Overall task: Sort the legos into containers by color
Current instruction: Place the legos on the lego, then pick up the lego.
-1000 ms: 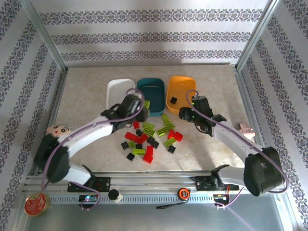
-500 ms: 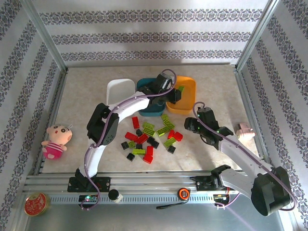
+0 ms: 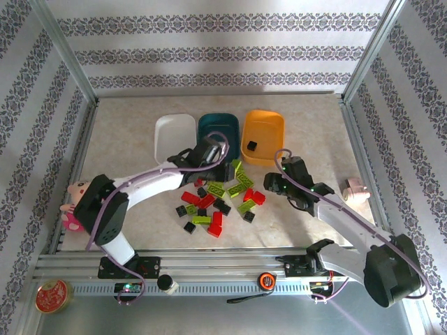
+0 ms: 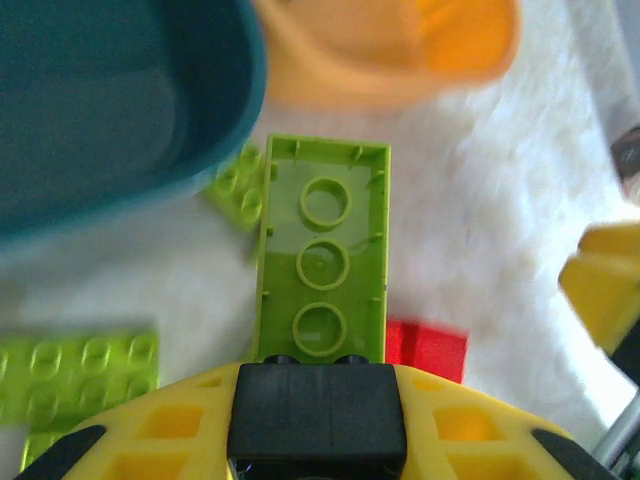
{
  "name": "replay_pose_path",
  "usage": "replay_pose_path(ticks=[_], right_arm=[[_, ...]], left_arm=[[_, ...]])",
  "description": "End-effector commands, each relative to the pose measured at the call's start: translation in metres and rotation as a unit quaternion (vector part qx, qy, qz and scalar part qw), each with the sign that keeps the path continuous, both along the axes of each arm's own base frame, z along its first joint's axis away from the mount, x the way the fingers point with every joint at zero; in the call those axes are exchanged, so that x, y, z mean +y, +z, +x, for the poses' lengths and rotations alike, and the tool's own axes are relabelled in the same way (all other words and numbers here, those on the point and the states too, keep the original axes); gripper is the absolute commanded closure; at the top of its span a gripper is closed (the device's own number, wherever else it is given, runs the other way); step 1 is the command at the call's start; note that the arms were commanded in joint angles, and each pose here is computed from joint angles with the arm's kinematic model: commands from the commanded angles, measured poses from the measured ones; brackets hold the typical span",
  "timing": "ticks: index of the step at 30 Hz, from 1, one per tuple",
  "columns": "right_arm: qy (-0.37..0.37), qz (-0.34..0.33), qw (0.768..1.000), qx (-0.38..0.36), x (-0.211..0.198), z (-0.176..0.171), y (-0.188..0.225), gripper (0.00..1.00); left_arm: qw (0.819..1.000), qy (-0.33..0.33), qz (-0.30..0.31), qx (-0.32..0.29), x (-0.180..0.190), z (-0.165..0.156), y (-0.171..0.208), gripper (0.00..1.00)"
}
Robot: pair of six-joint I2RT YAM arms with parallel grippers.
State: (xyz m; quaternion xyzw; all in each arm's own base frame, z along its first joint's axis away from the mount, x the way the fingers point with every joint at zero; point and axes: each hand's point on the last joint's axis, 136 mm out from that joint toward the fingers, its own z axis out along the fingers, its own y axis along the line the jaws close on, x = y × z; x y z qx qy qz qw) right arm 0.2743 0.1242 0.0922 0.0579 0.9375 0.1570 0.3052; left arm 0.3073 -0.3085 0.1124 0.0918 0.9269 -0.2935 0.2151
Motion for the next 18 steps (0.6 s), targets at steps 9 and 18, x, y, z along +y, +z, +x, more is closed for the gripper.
replay_pose_path(ticks=[9,18], right_arm=[[0.081,0.019,0.996,-0.015,0.052,0.010,0.009,0.40],[0.074,0.006,0.997,-0.022,0.045,0.008,0.012,0.40]], left_arm=[[0.998,-0.009,-0.006,0.054,0.016,-0.049,-0.036,0.58],[0.999,-0.009,0.003,0.049,0.019,-0.050,-0.031,0.57]])
